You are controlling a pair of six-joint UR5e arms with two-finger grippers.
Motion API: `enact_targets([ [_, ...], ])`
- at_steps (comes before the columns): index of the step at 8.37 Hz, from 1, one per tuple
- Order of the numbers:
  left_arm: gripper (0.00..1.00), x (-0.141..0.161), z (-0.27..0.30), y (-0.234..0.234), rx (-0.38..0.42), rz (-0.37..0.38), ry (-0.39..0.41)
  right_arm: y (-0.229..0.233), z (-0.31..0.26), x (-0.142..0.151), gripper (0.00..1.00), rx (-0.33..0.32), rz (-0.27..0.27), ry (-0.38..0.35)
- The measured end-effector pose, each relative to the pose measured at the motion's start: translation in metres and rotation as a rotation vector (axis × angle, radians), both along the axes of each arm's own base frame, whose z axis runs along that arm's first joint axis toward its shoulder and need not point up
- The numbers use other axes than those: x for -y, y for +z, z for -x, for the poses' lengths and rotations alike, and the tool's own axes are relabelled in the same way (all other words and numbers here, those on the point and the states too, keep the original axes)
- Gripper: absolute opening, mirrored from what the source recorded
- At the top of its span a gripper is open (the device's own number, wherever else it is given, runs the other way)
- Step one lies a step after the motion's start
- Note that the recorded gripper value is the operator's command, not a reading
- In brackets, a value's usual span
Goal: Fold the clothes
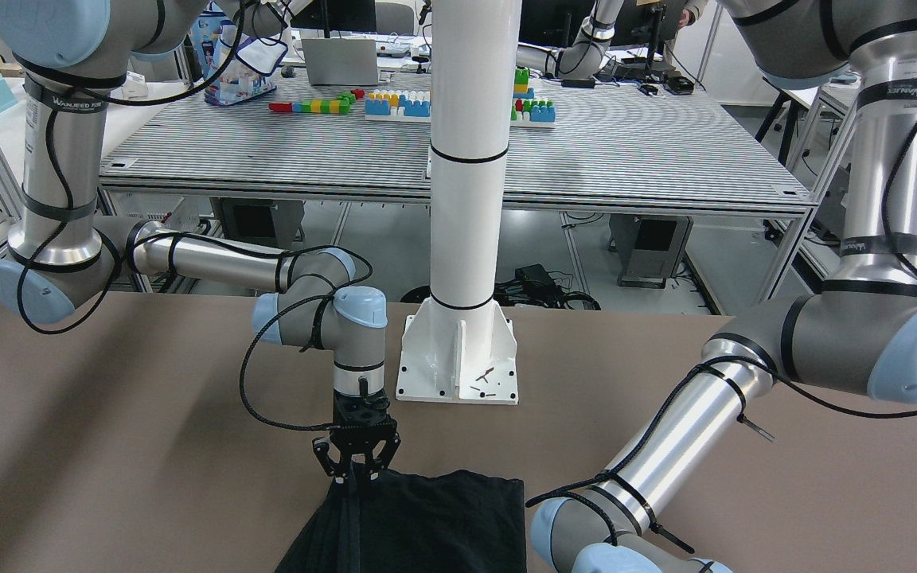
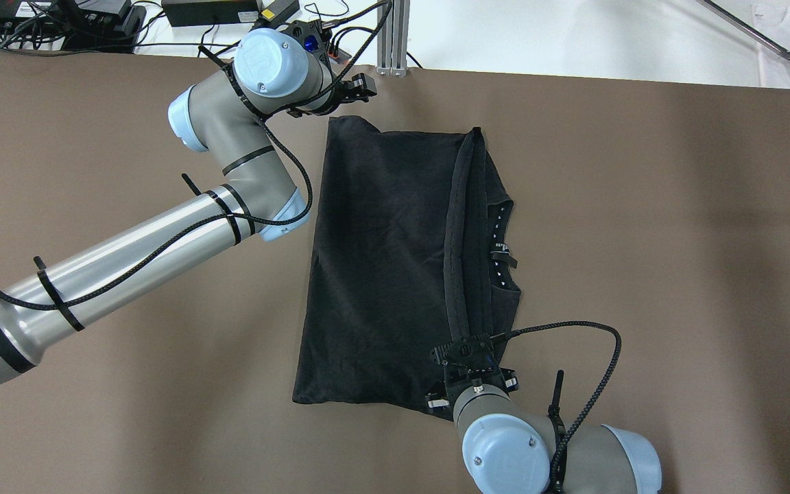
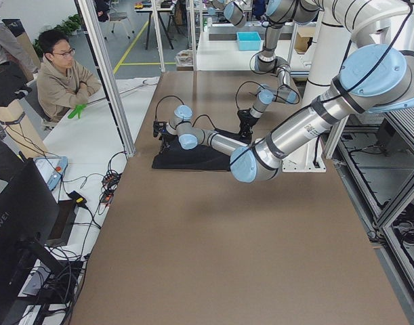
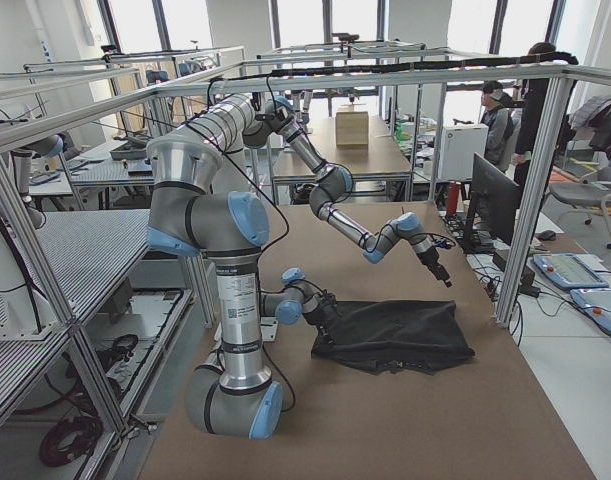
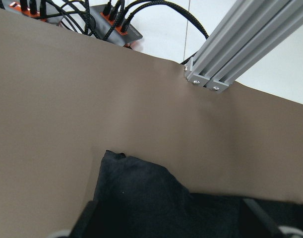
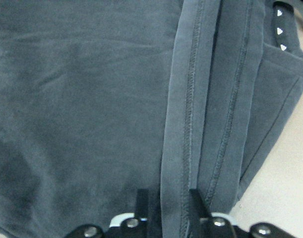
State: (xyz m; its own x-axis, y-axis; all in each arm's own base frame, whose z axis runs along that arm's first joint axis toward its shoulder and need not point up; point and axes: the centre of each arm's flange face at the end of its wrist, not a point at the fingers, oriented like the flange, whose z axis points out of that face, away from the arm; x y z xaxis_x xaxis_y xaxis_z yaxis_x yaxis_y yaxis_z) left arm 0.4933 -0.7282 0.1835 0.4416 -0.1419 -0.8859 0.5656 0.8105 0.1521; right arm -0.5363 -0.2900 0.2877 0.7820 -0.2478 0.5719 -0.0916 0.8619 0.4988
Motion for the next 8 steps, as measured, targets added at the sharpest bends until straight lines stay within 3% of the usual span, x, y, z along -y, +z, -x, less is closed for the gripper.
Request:
enact_targets([
  [1, 1.00, -0.0002, -0.0002, 0.0007, 0.000, 0.000, 0.000, 0.0022, -0.0001, -0.0003, 0.36, -0.005, 0.000, -0.001],
  [4, 1.00, -0.0011, -0.0015, -0.0006, -0.002, -0.002, 0.000, 0.0078, -0.0008, -0.0012, 0.00, -0.021, -0.006, -0.012],
  [8, 1.00, -0.0011, -0.0016, -0.0049, -0.007, -0.004, -0.001, 0.0070, -0.0014, -0.0021, 0.00, -0.019, -0.007, -0.021],
])
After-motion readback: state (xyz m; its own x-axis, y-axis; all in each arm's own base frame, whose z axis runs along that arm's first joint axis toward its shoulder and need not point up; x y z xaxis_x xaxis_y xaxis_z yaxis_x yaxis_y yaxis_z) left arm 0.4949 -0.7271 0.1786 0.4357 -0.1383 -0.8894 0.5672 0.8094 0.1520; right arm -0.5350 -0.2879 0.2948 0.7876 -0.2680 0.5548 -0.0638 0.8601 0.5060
